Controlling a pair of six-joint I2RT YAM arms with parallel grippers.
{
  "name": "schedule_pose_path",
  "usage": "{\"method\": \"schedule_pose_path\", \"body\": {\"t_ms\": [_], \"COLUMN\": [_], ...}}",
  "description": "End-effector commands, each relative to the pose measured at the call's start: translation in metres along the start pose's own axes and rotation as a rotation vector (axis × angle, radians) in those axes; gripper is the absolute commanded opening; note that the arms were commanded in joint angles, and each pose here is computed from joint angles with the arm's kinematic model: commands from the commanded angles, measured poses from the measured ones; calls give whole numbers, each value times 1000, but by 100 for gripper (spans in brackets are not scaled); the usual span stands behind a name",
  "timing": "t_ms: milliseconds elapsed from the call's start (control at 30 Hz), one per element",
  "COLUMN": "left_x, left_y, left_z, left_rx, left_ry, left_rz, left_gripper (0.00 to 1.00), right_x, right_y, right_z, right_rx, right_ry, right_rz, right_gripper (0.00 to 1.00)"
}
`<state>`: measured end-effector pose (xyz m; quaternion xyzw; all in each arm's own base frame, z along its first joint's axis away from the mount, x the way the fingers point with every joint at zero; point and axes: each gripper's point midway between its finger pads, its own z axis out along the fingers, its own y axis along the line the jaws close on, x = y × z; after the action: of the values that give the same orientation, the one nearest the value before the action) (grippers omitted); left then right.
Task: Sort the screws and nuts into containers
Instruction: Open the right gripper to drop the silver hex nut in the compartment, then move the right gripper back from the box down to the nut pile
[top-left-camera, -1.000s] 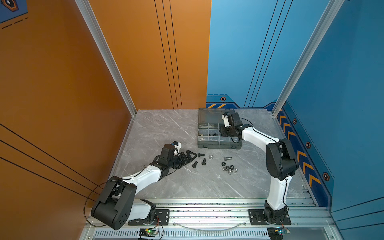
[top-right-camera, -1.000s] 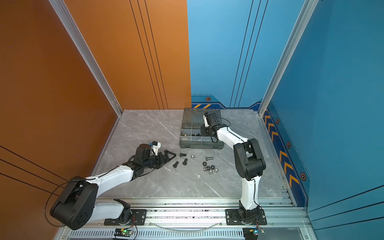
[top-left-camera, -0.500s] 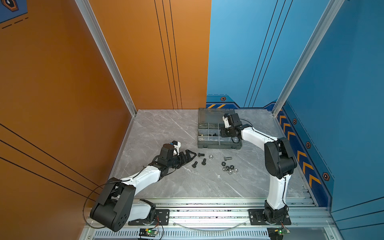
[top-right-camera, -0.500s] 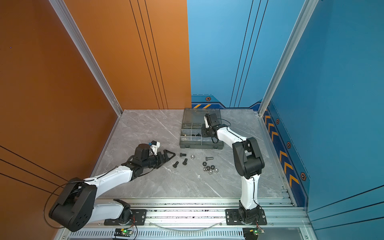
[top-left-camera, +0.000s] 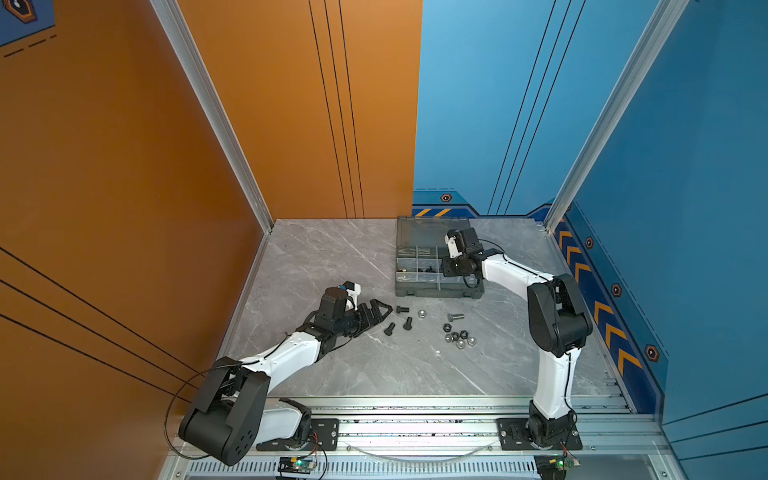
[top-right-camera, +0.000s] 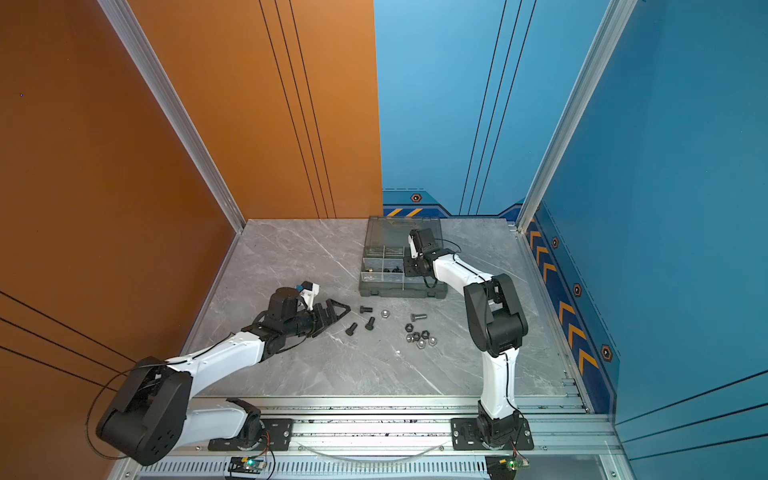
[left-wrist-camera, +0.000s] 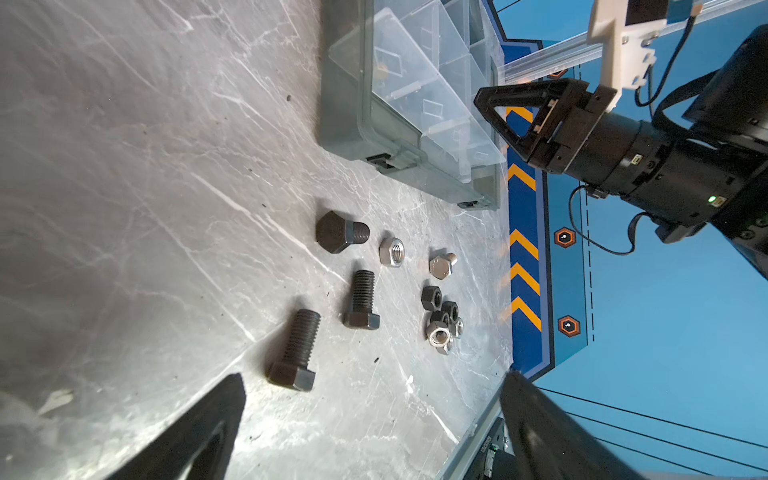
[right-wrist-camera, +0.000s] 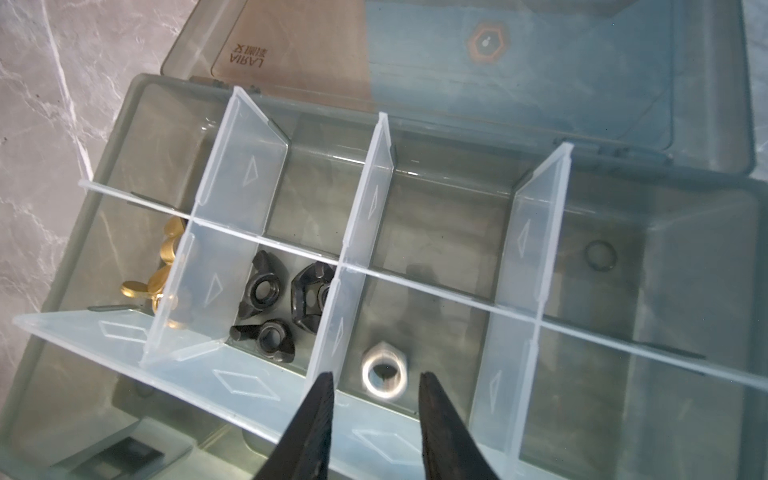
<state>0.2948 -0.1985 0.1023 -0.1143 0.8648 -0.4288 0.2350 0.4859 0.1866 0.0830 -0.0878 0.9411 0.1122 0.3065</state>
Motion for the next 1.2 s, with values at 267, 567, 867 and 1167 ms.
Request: {"method": "schedule_pose_path", "body": {"t_ms": [267,567,867,1167], "left_x": [-3,-1,0,3], "left_y": [6,7,8,13], "left_z": [-4,-1,2,5], "left_rx": [-20,-16,-6,-14], "left_ry": [-9,-2,4,13], "left_rz": [14,13,9,-1], "left_gripper": [98,98,98,98], "right_x": [0,41,87,125], "right_y": [27,66,92,113], "right_z": [-70,-97,-85,-55], "right_rx": [7,-61,-36,20], "right_ry": [-66,-43,52,117], "right_rz": [-81,-84,-73,-42], "right_gripper": [44,51,57,61]}}
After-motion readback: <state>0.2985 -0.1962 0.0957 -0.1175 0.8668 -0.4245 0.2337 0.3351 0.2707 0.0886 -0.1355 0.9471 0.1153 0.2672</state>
